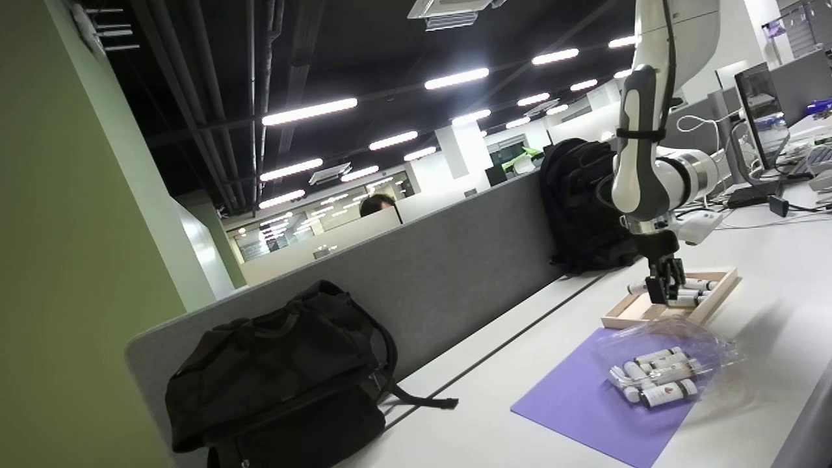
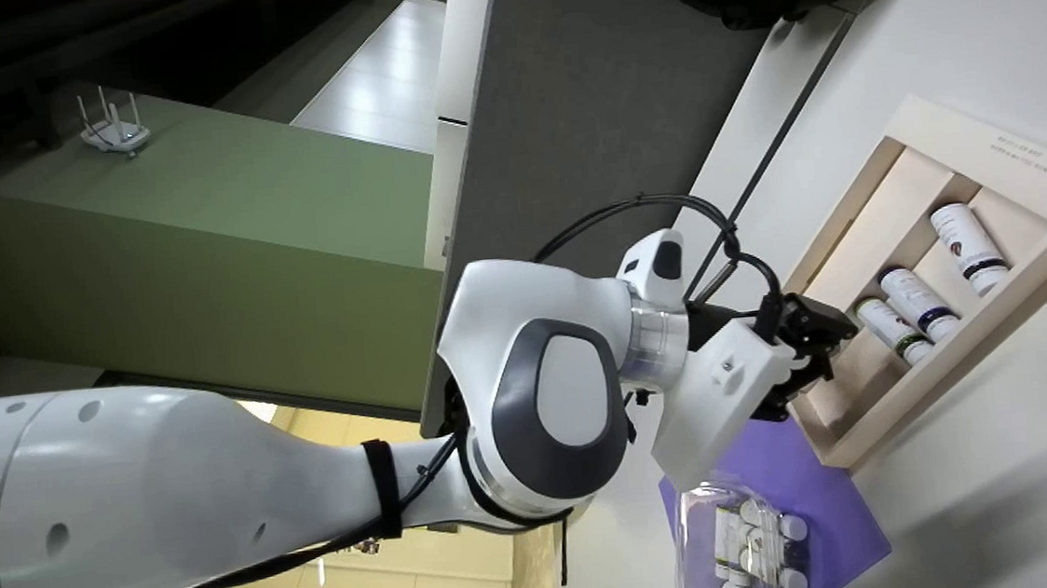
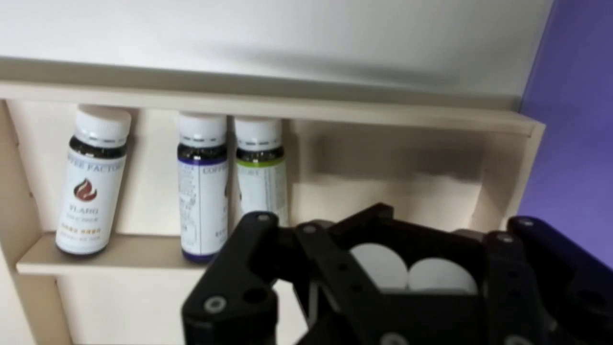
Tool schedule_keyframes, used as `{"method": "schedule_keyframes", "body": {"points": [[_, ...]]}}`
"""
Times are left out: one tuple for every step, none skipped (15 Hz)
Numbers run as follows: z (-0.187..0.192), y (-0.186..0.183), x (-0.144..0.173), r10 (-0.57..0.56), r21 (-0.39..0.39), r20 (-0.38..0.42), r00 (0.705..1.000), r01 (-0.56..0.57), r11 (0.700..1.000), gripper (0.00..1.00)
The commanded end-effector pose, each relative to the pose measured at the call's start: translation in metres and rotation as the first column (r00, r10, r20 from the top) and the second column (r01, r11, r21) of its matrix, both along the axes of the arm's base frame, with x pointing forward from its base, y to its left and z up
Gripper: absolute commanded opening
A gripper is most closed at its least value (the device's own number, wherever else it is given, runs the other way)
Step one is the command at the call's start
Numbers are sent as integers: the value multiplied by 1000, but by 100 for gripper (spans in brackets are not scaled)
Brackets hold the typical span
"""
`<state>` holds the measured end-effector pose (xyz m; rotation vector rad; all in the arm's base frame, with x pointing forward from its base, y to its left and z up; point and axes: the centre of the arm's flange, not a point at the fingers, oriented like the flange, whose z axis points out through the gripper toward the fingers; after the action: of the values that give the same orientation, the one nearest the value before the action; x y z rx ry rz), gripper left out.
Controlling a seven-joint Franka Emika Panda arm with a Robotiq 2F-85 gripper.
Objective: Take a bottle from the tray and put it on the purple mat
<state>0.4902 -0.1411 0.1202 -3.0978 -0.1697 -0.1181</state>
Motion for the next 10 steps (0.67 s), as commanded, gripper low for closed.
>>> {"method": "schedule_keyframes", "body": {"points": [[47,11,20,22,-3,32,999,-22,1000,0],[57,17,28,35,11,47,998,-36,999,0],[64,22,34,50,29,61,997,-52,998,0],[70,32,43,69,47,89,994,-73,996,0],[75,42,50,90,61,109,990,-97,993,0],[77,55,58,119,76,140,983,-130,989,0],[77,66,65,146,92,160,976,-162,982,0],[75,78,70,170,105,177,969,-190,976,0],[71,89,75,185,123,187,965,-210,970,0],[65,99,78,190,136,195,962,-218,966,0]]}}
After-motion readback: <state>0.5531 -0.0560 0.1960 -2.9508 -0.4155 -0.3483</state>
